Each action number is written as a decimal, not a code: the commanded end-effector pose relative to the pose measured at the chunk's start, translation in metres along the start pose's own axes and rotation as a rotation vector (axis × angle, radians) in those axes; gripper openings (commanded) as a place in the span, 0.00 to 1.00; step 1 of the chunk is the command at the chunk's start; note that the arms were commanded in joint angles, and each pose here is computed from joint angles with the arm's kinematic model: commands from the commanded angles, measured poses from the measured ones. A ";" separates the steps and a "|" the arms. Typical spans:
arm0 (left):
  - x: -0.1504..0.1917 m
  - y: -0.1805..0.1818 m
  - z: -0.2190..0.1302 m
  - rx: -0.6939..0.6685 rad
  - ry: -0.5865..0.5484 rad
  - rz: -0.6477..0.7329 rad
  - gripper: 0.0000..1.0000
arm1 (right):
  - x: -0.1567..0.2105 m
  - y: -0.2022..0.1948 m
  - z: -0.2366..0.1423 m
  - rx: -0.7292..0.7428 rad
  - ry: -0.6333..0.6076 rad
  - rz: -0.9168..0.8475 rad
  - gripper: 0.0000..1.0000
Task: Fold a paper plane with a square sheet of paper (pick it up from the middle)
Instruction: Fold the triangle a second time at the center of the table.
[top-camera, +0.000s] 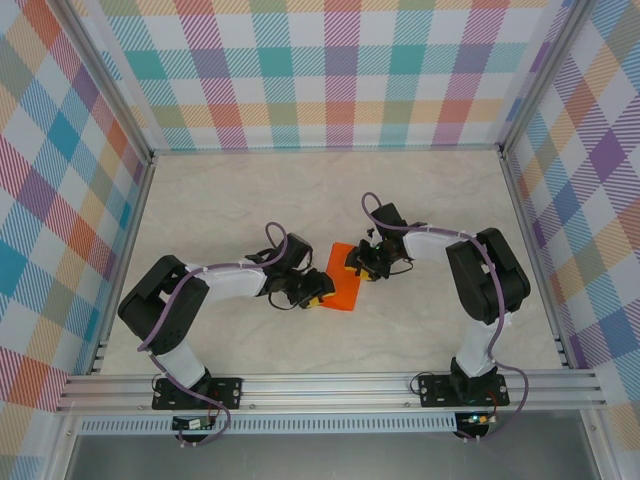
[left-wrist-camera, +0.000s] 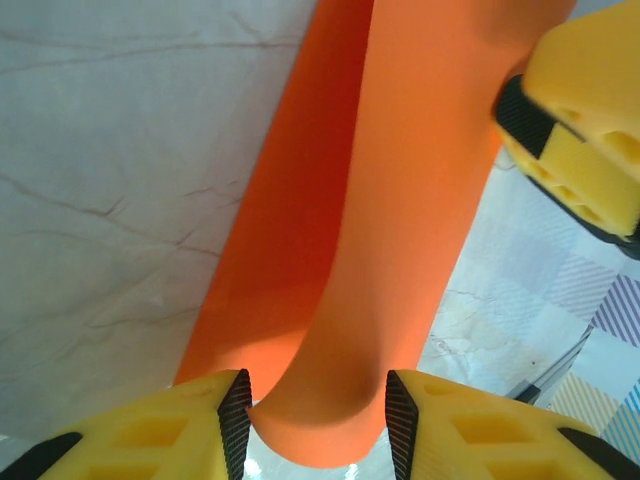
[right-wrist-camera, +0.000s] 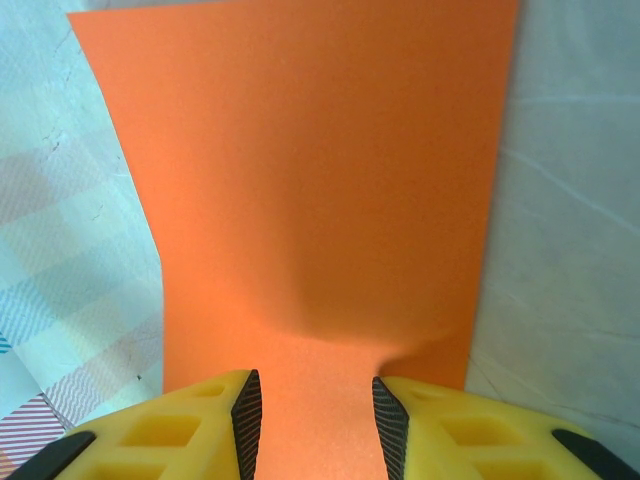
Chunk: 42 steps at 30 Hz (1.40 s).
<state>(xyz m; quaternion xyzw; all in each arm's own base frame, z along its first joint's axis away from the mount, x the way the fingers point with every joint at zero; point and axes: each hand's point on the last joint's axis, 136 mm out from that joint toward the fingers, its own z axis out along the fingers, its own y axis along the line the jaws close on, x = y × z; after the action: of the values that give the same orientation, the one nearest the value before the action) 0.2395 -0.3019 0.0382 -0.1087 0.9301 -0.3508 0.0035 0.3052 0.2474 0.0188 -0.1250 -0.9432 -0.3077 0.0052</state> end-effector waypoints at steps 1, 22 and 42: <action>-0.006 -0.013 0.001 0.041 -0.043 0.044 0.42 | 0.010 -0.054 0.027 0.158 0.024 0.061 0.39; -0.034 -0.014 0.005 0.107 -0.088 0.096 0.42 | 0.011 -0.056 0.028 0.167 0.031 0.057 0.39; -0.012 -0.008 -0.003 0.155 -0.022 0.089 0.42 | 0.009 -0.052 0.026 0.164 0.031 0.056 0.39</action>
<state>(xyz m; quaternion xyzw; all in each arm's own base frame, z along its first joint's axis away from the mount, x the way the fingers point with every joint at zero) 0.2602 -0.3007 0.0322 -0.0783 0.9151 -0.3934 0.0417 0.3050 0.2473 0.0184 -0.1251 -0.9432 -0.3077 0.0068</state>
